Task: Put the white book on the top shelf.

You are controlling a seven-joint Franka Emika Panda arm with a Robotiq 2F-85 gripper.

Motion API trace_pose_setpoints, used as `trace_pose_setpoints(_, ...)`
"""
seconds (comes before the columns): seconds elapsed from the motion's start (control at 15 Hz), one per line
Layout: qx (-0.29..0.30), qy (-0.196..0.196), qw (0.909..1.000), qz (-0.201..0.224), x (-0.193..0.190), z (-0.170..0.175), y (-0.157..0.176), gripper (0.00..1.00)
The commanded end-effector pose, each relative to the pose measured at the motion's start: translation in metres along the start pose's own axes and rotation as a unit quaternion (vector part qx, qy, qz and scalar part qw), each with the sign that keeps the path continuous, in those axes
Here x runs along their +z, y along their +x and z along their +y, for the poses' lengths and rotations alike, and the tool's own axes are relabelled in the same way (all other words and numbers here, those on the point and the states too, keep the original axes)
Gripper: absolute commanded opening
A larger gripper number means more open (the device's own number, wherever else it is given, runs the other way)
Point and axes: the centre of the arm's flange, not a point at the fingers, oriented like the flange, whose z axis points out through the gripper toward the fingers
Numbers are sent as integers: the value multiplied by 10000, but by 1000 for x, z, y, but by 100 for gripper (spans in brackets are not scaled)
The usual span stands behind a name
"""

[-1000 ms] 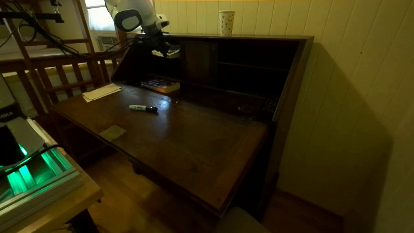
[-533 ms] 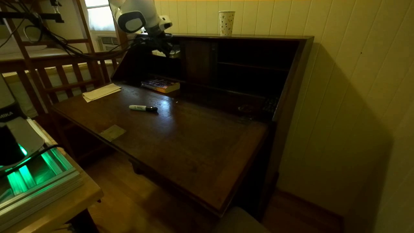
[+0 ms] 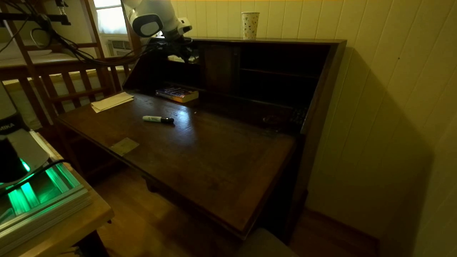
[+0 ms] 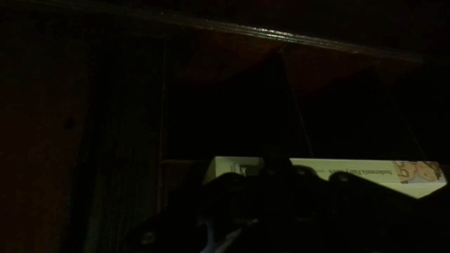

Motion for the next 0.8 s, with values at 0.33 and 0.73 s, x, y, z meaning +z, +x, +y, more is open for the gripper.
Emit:
trace_pose_setpoints(0.33,856,398,9920,-844,-30,-11,-25,0)
trace_pose_setpoints(0.73,1677,472,9747,-1398,-65,9,-48,18)
